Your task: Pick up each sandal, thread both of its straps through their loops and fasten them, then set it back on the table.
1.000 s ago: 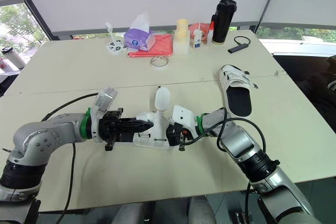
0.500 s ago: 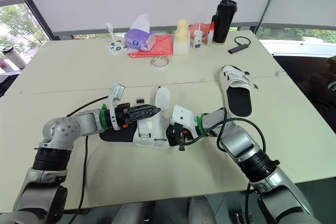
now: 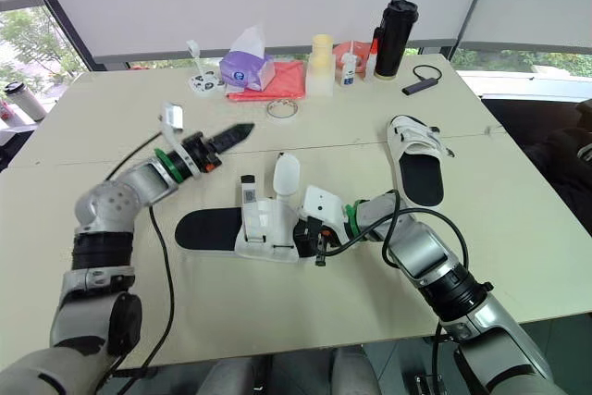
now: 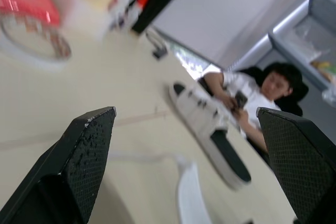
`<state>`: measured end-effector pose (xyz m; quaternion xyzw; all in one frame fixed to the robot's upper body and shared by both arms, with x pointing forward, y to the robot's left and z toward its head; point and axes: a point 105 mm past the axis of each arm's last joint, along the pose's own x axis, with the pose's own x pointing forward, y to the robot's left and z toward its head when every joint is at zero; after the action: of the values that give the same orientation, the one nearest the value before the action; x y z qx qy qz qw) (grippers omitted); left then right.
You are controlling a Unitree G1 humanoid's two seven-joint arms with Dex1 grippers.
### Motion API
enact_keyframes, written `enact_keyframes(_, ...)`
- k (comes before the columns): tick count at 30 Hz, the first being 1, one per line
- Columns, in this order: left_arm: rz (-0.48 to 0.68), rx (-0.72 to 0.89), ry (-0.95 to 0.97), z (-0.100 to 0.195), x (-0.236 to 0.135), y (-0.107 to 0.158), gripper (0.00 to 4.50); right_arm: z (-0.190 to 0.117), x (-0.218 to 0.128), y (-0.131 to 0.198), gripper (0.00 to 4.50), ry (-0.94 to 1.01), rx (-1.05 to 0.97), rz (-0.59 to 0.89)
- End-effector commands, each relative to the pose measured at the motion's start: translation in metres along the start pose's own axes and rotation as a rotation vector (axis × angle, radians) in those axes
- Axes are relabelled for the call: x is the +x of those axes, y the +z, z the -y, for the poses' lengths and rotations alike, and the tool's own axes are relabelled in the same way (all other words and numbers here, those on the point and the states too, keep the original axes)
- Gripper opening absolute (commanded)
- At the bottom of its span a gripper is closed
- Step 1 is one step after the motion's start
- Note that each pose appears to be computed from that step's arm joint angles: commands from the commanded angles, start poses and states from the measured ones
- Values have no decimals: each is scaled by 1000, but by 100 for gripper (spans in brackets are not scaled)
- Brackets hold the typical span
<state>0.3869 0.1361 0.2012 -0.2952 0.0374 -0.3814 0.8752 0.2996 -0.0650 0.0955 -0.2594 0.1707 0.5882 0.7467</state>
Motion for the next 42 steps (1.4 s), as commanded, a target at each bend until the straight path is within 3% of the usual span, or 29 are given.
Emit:
enact_keyframes(1,-41,11,2,-1,-10,-3,447,2,2,-19,0,-24,33,-79)
enact_keyframes(8,-315,-52,90,-18,-48,-59,447,2,2,-20,0,-23,33,-80)
enact_keyframes(20,-317,-189,49,-11,-35,-76,447,3,2,-20,0,-24,27,-86)
enact_keyframes(23,-314,-210,43,-10,-24,-83,358,3,2,-21,0,-28,24,-90)
enact_keyframes(30,-296,-219,17,-6,-18,-76,5,2,1,-23,0,-33,25,-94)
enact_keyframes(42,-237,-159,-356,55,-28,-37,5,3,1,-23,0,-36,20,-94)
